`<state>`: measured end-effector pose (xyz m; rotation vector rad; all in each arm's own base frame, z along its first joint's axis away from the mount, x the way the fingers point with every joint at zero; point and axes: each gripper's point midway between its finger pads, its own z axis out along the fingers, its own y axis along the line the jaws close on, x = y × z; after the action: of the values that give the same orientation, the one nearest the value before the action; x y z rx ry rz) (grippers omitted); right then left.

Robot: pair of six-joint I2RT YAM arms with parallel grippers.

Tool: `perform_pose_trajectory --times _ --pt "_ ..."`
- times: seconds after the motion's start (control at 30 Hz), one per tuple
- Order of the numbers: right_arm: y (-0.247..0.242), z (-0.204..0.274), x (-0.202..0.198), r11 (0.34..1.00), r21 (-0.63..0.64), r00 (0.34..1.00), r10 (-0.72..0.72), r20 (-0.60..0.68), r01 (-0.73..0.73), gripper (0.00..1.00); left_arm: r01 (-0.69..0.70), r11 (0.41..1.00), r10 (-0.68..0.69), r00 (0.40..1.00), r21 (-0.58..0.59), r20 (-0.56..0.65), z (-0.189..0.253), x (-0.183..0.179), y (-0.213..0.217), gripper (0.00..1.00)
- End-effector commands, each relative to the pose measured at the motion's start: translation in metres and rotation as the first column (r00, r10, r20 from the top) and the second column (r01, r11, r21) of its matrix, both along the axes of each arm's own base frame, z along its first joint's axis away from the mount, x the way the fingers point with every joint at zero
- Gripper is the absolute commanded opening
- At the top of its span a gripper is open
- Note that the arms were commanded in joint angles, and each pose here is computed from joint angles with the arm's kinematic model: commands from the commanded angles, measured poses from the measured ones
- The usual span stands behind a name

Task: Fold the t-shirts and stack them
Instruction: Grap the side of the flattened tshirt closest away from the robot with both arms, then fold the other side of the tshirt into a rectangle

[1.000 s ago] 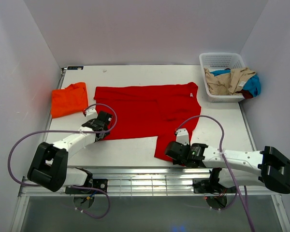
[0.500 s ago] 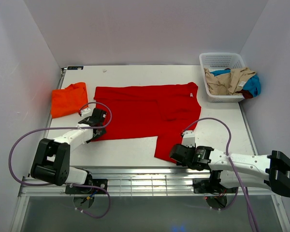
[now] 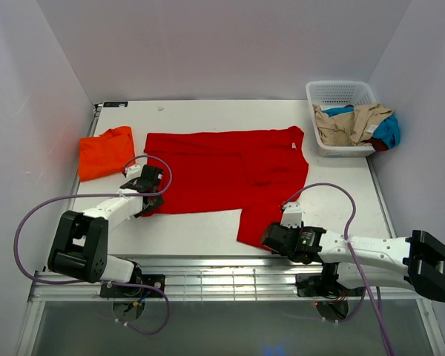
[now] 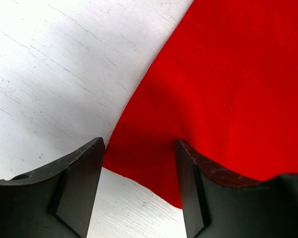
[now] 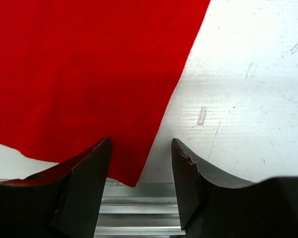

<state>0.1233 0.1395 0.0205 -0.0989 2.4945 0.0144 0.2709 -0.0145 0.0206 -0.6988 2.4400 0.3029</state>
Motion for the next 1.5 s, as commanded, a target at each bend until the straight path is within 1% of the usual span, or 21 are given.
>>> perform_pose_trajectory --times 0.0,0.13,0.2,0.23,0.27,0.33,0.37,0.43,0.47,0.5,0.53,0.63,0.77,0.83,0.93,0.97,1.1,1.17,1.2,1.4,1.47 --pt "0.005 -0.001 0.005 0.999 0.036 0.999 -0.022 0.036 0.021 0.58 0.006 1.000 -0.006 1.000 -0.022 0.020 0.005 0.006 -0.003 0.68" --pt "0.008 -0.011 -0.002 0.999 0.043 1.000 -0.003 -0.011 0.003 0.56 0.008 1.000 -0.008 1.000 -0.022 0.012 0.004 0.005 -0.004 0.64" --pt "0.012 -0.016 -0.006 0.998 0.057 0.999 0.015 -0.034 -0.013 0.51 0.009 1.000 -0.009 1.000 -0.020 0.011 0.004 0.005 -0.004 0.61" --pt "0.013 -0.018 -0.008 0.998 0.060 0.999 0.020 -0.044 -0.017 0.47 0.009 1.000 -0.009 1.000 -0.020 0.011 0.004 0.005 -0.004 0.60" --pt "0.015 -0.019 -0.010 0.997 0.068 0.998 0.028 -0.056 -0.024 0.40 0.009 1.000 -0.009 1.000 -0.020 0.014 0.004 0.006 -0.004 0.59" --pt "0.016 -0.020 -0.012 0.997 0.067 0.997 0.037 -0.068 -0.033 0.33 0.008 1.000 -0.008 1.000 -0.018 0.014 0.004 0.005 -0.003 0.54" --pt "0.016 -0.020 -0.013 0.997 0.066 0.997 0.037 -0.071 -0.032 0.21 0.007 1.000 -0.007 1.000 -0.016 0.015 0.004 0.005 -0.003 0.52" --pt "0.014 -0.017 -0.014 0.998 0.055 0.997 0.030 -0.075 -0.026 0.10 0.009 1.000 -0.008 1.000 -0.016 0.013 0.004 0.005 -0.003 0.43" --pt "0.013 -0.015 -0.012 0.999 0.049 0.997 0.027 -0.066 -0.023 0.08 0.008 1.000 -0.008 1.000 -0.015 0.017 0.005 0.006 -0.003 0.39" --pt "0.009 -0.013 -0.013 0.999 0.030 0.998 0.020 -0.067 -0.018 0.08 0.009 1.000 -0.008 1.000 -0.013 0.013 0.005 0.005 -0.003 0.35" --pt "0.008 -0.010 -0.012 1.000 0.021 0.998 0.018 -0.061 -0.017 0.08 0.008 1.000 -0.008 1.000 -0.012 0.018 0.006 0.006 -0.003 0.27" --pt "0.008 0.009 -0.003 1.000 0.009 1.000 0.005 -0.015 -0.005 0.08 0.004 1.000 -0.003 0.999 -0.010 0.035 0.009 0.009 -0.002 0.16" --pt "0.023 0.052 0.023 1.000 0.018 0.993 0.003 0.115 -0.005 0.08 0.007 1.000 -0.005 0.995 -0.019 0.103 0.025 0.021 -0.004 0.11" --pt "0.022 0.063 0.036 1.000 -0.017 0.988 0.002 0.153 0.000 0.08 0.005 1.000 -0.004 0.991 -0.009 0.135 0.035 0.030 -0.004 0.11" --pt "0.025 0.081 0.059 0.998 -0.045 0.983 -0.025 0.183 0.034 0.08 0.009 1.000 -0.009 0.990 0.002 0.137 0.039 0.039 -0.004 0.11" --pt "0.023 0.082 0.066 0.995 -0.090 0.981 -0.012 0.195 0.030 0.08 0.011 1.000 -0.011 0.989 0.000 0.151 0.045 0.046 -0.005 0.11" --pt "0.020 0.096 0.105 0.990 -0.122 0.971 -0.037 0.236 0.067 0.08 0.018 1.000 -0.019 0.988 0.006 0.155 0.050 0.063 -0.009 0.11" --pt "0.026 0.103 0.124 0.994 -0.088 0.964 -0.043 0.264 0.069 0.08 0.027 1.000 -0.028 0.989 0.012 0.147 0.048 0.072 -0.009 0.11" --pt "0.016 0.100 0.136 0.989 -0.127 0.965 -0.041 0.260 0.076 0.08 0.023 1.000 -0.023 0.986 0.005 0.165 0.055 0.082 -0.009 0.11" --pt "0.010 0.111 0.196 0.986 -0.144 0.957 -0.043 0.287 0.087 0.08 0.059 0.998 -0.059 0.991 -0.002 0.121 0.049 0.119 -0.011 0.11" --pt "0.015 0.117 0.213 0.985 -0.158 0.957 -0.016 0.290 0.065 0.08 0.063 0.998 -0.062 0.988 -0.005 0.142 0.059 0.133 -0.011 0.11"
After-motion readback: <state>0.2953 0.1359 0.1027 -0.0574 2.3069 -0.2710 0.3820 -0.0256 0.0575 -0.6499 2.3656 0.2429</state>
